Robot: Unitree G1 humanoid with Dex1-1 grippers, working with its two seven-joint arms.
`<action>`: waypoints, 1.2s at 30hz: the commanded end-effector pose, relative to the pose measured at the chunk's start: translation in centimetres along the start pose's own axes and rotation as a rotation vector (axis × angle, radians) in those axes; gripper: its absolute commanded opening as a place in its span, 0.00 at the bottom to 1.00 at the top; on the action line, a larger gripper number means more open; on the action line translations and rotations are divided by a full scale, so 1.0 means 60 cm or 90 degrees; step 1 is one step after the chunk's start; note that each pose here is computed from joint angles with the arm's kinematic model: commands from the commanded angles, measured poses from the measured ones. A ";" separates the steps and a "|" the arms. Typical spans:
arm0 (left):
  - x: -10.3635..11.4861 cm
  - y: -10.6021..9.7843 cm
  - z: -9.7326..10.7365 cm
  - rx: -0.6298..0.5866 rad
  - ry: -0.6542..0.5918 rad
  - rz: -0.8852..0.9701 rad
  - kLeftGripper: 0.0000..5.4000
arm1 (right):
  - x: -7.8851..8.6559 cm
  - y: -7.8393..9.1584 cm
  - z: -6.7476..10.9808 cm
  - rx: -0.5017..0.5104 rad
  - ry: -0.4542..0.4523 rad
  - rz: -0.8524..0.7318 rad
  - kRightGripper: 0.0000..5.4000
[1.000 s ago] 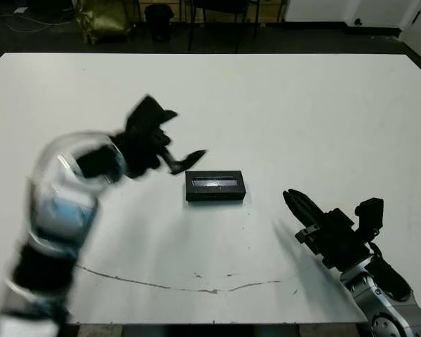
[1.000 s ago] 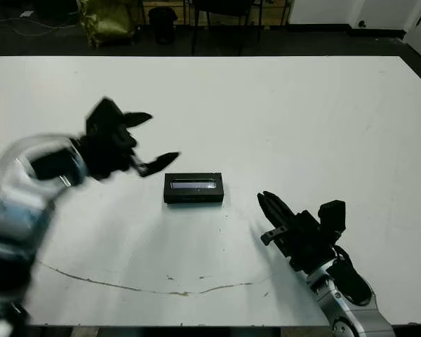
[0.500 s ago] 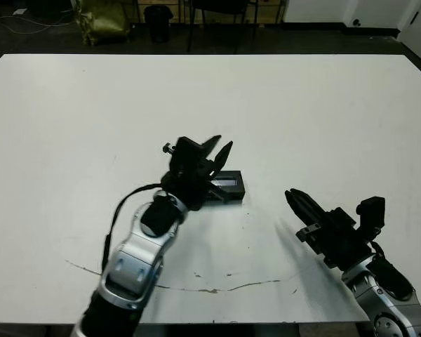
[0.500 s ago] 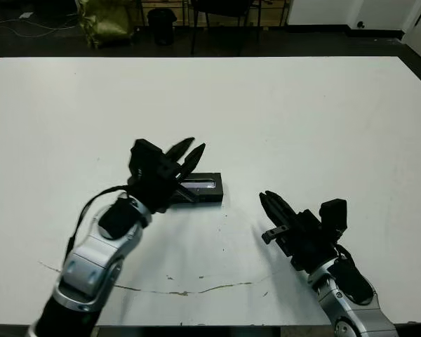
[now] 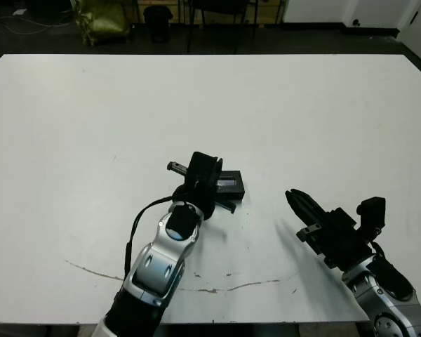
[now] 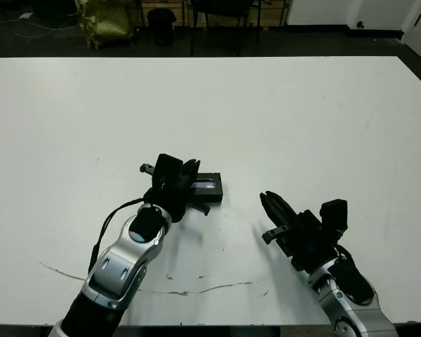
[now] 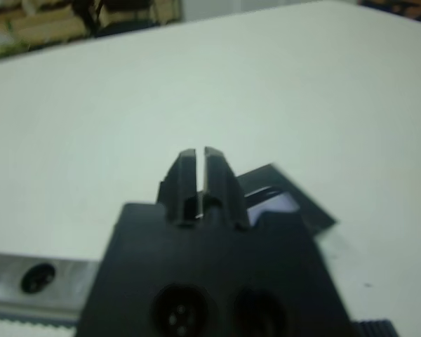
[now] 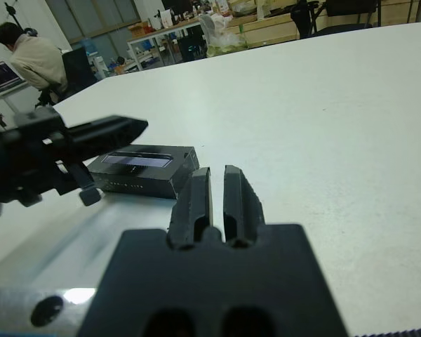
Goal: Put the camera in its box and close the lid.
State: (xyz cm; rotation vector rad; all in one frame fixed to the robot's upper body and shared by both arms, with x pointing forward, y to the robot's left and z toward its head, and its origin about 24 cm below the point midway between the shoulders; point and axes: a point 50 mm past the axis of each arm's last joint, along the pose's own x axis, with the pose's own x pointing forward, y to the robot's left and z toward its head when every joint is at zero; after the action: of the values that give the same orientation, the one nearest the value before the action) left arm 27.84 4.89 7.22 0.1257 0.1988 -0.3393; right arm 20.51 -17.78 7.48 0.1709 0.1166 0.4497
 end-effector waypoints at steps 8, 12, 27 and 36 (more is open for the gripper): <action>0.018 0.001 -0.041 -0.099 0.165 0.025 0.00 | -0.003 -0.004 -0.009 0.007 0.012 0.000 0.00; 0.019 0.001 -0.055 -0.126 0.196 0.029 0.00 | -0.004 -0.004 -0.009 0.010 0.010 -0.002 0.00; 0.003 0.000 -0.049 -0.136 0.171 0.023 0.00 | -0.005 -0.004 -0.011 0.011 0.013 -0.003 0.00; -0.036 0.034 0.017 -0.135 -0.039 0.041 0.00 | -0.004 -0.002 -0.004 -0.010 0.004 -0.023 0.00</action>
State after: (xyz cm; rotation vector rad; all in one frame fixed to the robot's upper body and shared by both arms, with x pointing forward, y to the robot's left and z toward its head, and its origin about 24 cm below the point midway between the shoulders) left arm 27.30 7.14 8.59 -0.0798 0.2075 -0.2637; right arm 20.48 -17.72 7.48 0.1696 0.0994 0.4446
